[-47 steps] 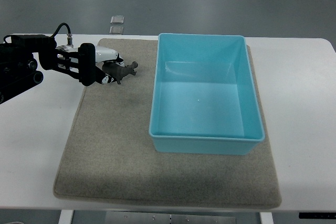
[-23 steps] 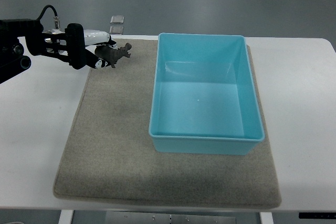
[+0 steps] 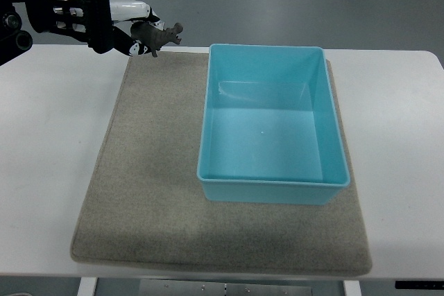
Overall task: Place brown hippo in blue box with left hand
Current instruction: 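Lift the hippo and carry it over the blue box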
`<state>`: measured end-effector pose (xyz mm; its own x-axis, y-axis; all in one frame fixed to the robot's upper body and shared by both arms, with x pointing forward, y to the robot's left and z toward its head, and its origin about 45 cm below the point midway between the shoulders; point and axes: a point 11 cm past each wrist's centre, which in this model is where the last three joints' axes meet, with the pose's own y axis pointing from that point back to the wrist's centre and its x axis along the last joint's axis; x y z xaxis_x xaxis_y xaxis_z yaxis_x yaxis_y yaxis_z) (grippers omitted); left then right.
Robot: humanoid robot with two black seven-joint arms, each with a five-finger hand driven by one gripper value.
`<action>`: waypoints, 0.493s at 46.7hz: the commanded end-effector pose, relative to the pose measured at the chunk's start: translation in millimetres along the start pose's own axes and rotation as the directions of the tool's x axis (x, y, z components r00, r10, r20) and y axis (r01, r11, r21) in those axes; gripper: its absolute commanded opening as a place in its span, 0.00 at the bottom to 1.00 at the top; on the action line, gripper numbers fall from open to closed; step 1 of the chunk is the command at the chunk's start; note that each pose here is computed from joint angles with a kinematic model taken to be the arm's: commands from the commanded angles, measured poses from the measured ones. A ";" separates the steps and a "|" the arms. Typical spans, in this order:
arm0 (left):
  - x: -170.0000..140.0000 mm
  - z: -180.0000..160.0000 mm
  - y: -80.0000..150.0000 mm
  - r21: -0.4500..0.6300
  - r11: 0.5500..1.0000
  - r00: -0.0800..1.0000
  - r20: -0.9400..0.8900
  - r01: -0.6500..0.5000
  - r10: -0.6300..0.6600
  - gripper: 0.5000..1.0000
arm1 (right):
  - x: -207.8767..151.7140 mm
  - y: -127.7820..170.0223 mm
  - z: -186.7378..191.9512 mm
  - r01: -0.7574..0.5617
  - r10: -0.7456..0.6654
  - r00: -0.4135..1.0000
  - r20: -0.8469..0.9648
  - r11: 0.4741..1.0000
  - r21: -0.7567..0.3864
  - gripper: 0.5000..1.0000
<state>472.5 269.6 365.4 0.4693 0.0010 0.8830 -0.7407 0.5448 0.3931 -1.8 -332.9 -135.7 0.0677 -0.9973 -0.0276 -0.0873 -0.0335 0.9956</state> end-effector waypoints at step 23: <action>-17.6 113.1 -72.9 -0.211 0.970 0.989 0.101 0.123 -0.104 0.19 | 0.0 0.0 -0.1 0.000 0.000 1.000 0.000 1.000 0.000 0.87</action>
<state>466.4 145.9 355.6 0.4885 -0.1312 0.8626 -0.5762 0.6939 0.4318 -1.8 -332.9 -135.7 0.0676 -0.9973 -0.0277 -0.0873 -0.0336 0.9956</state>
